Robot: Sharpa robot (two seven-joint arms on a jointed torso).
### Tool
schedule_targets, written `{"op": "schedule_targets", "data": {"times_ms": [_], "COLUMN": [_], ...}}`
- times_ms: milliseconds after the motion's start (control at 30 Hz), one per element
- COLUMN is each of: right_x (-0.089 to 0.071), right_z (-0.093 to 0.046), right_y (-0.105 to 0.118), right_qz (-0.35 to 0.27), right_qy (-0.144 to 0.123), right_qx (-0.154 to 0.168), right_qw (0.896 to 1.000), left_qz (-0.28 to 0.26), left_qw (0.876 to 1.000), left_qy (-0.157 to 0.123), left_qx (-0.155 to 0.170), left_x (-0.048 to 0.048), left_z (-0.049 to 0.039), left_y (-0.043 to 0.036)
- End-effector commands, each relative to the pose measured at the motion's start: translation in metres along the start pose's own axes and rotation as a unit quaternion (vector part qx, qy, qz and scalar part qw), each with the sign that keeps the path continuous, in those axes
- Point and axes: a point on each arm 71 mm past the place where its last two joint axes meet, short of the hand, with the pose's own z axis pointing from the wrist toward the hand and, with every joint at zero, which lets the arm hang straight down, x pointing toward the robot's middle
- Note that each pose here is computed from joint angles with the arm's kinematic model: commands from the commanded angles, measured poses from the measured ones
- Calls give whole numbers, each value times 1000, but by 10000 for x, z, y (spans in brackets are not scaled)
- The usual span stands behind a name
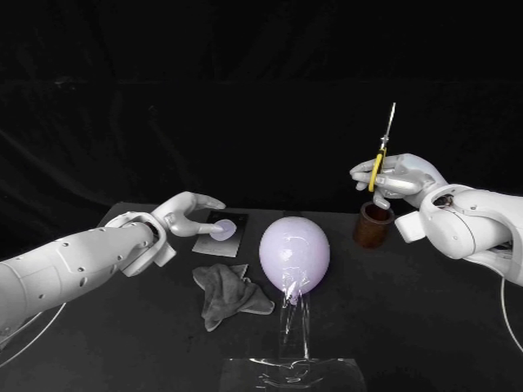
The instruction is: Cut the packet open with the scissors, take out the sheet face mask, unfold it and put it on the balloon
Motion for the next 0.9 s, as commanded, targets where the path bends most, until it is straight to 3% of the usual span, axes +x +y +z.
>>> {"op": "schedule_targets", "data": {"times_ms": [33, 267, 533, 900], "right_x": [62, 162, 248, 324], "right_z": [-41, -101, -147, -173], "right_y": [-38, -96, -118, -115], "right_qz": [65, 78, 76, 70], "right_qy": [13, 27, 40, 54], "right_qx": [18, 43, 56, 60], "right_qw": [998, 996, 995, 994], "left_qz": [104, 159, 191, 187], "left_qw": [993, 985, 979, 977], "left_qy": [21, 59, 77, 97], "left_qx": [43, 21, -7, -43], "left_x": [157, 324, 356, 407], "left_z": [10, 63, 124, 244], "left_y": [-20, 100, 205, 266]}}
